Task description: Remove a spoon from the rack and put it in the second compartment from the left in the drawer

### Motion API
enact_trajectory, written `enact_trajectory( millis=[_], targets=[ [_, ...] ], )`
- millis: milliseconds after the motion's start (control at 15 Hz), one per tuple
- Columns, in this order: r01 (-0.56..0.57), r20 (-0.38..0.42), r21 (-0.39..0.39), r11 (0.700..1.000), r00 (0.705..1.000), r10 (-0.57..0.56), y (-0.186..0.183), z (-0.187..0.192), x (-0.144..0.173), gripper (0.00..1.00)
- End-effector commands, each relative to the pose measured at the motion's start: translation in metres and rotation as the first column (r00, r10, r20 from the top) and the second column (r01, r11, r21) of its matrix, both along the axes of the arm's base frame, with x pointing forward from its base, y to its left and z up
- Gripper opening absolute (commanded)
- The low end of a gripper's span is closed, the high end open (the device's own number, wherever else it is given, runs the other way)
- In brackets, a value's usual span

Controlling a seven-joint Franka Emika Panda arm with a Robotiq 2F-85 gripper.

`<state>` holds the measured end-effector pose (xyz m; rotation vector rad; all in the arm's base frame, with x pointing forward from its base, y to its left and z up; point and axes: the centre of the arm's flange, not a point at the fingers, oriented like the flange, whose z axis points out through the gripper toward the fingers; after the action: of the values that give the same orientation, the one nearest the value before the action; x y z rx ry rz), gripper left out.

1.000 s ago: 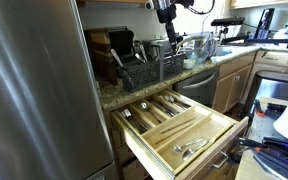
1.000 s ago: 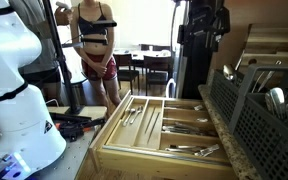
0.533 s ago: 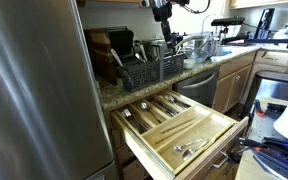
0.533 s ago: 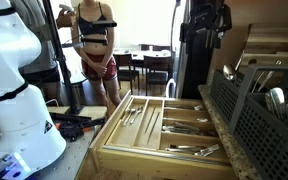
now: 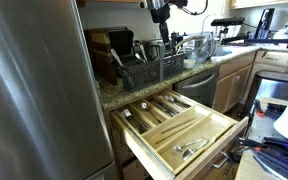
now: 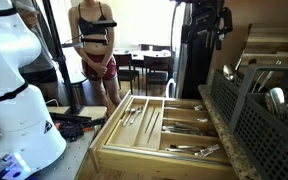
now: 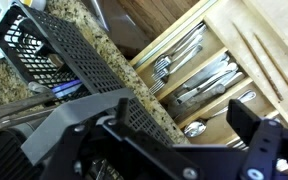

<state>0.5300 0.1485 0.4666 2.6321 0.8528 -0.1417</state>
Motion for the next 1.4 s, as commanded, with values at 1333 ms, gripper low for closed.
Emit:
enact_trajectory(
  millis=[1333],
  targets=[
    [0.108, 0.058, 0.025, 0.994, 0.992, -0.109, 0.016, -0.01, 0.077, 1.0]
  ],
)
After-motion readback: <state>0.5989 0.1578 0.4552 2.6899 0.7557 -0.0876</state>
